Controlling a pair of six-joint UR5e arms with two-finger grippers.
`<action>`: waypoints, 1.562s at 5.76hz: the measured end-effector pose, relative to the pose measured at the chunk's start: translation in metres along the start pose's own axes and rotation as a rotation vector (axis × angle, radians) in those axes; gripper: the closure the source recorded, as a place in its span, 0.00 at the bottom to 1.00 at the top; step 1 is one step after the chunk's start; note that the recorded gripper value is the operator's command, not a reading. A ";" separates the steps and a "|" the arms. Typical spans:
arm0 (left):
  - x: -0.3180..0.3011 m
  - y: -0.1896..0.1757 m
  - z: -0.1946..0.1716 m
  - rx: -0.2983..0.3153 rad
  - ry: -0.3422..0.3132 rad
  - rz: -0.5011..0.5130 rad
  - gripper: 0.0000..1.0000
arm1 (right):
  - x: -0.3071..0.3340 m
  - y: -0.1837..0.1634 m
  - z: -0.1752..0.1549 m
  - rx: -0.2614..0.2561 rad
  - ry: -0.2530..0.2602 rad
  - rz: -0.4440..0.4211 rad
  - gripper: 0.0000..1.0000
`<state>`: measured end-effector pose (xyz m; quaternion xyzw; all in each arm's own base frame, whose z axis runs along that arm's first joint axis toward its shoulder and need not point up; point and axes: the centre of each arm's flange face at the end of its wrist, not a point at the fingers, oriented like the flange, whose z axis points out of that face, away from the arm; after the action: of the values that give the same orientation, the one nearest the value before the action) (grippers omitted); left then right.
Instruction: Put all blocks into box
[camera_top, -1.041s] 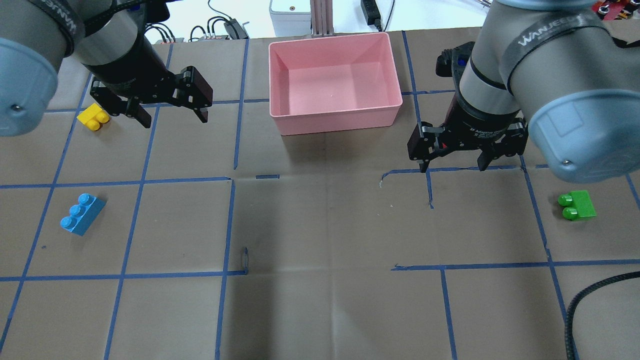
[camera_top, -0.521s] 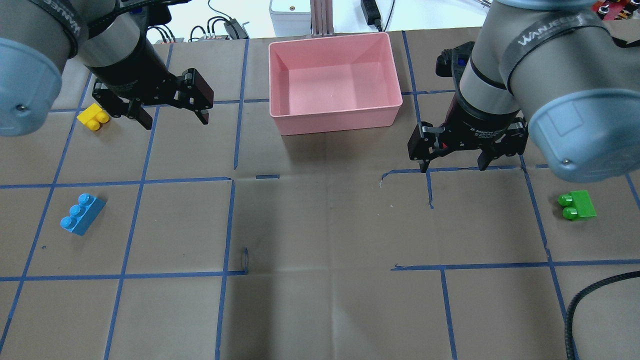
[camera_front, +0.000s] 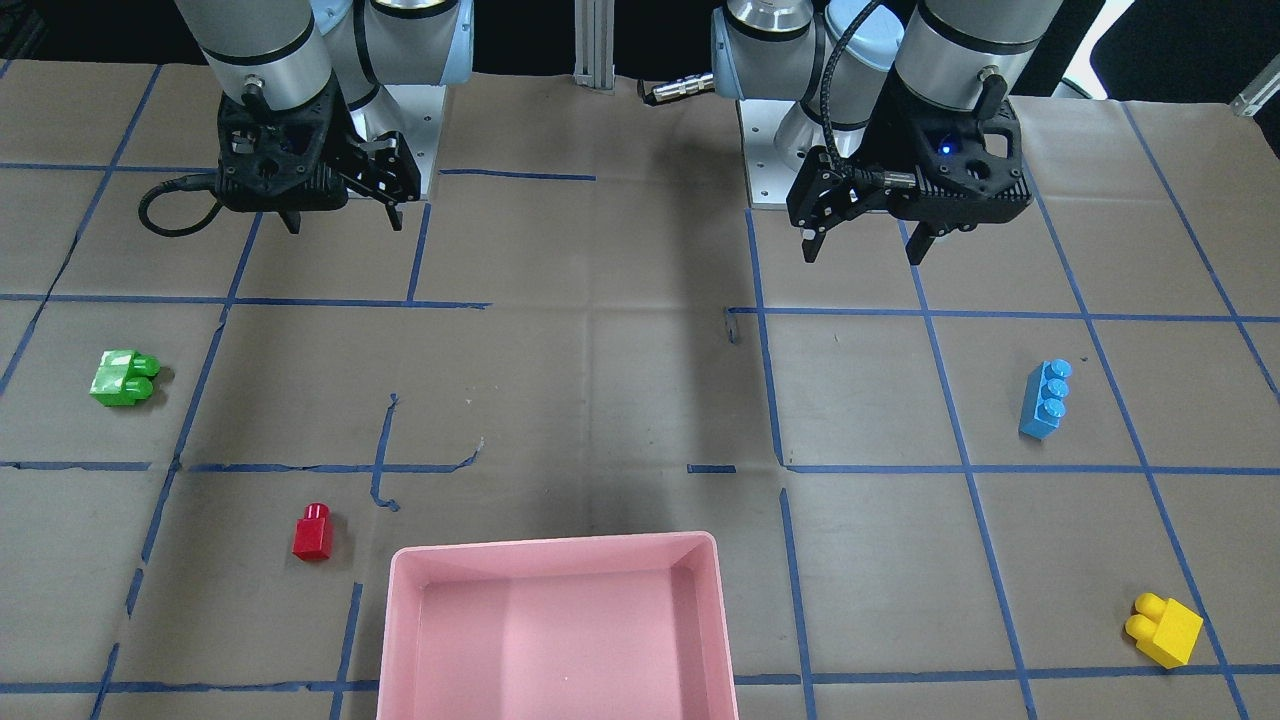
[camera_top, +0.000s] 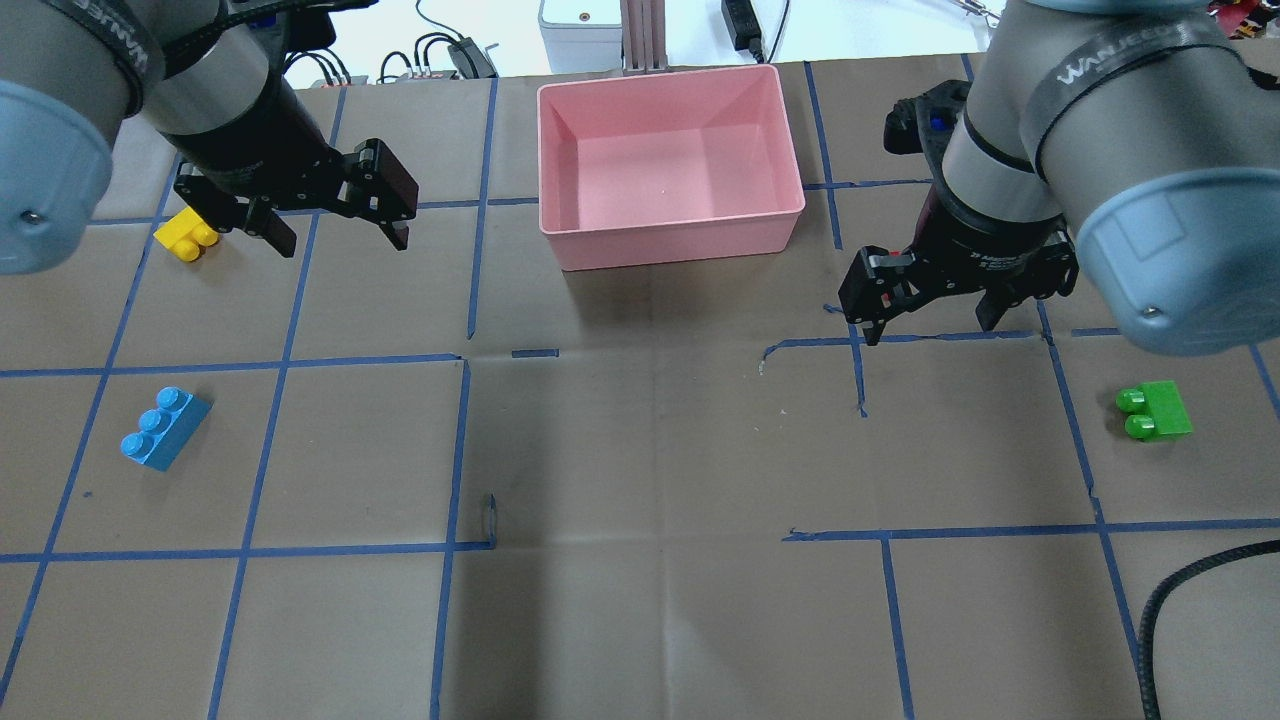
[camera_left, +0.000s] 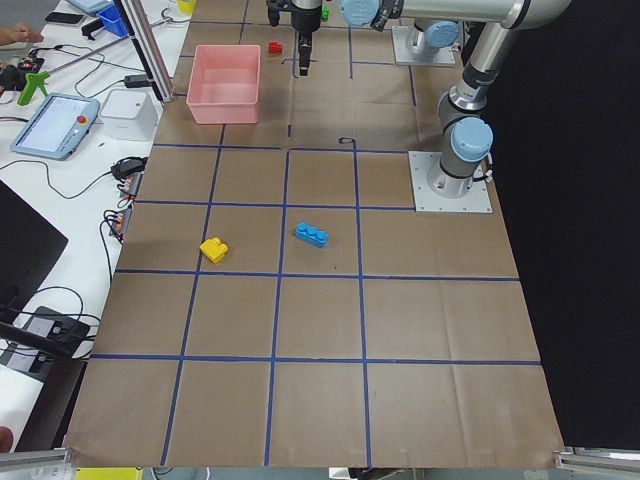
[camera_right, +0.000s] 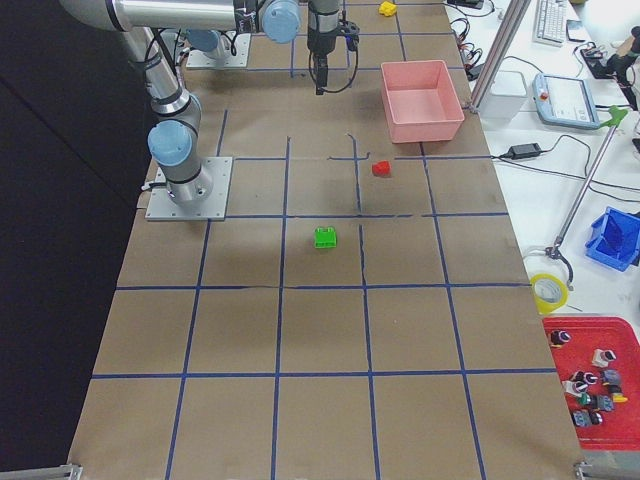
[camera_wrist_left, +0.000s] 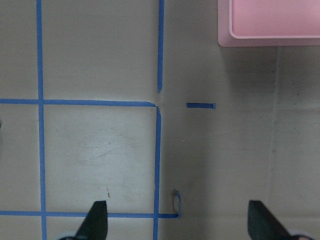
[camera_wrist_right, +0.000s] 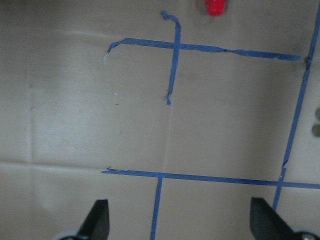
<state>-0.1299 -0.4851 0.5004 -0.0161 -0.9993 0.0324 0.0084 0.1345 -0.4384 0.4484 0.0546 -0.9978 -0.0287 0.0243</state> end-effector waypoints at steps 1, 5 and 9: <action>-0.033 -0.005 0.002 0.000 -0.001 0.043 0.01 | 0.046 -0.004 0.000 -0.006 0.023 -0.003 0.00; -0.261 0.019 0.026 -0.049 0.002 0.178 0.01 | 0.250 0.011 0.048 0.070 0.033 0.062 0.00; -0.344 0.056 0.079 -0.028 -0.020 0.523 0.01 | 0.298 0.008 0.192 0.117 -0.001 0.097 0.00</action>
<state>0.2146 -0.4459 0.4124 -0.2738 -0.9615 0.0195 -0.0103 -0.1719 -0.4527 0.2708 0.0075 -0.9992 0.0311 0.0222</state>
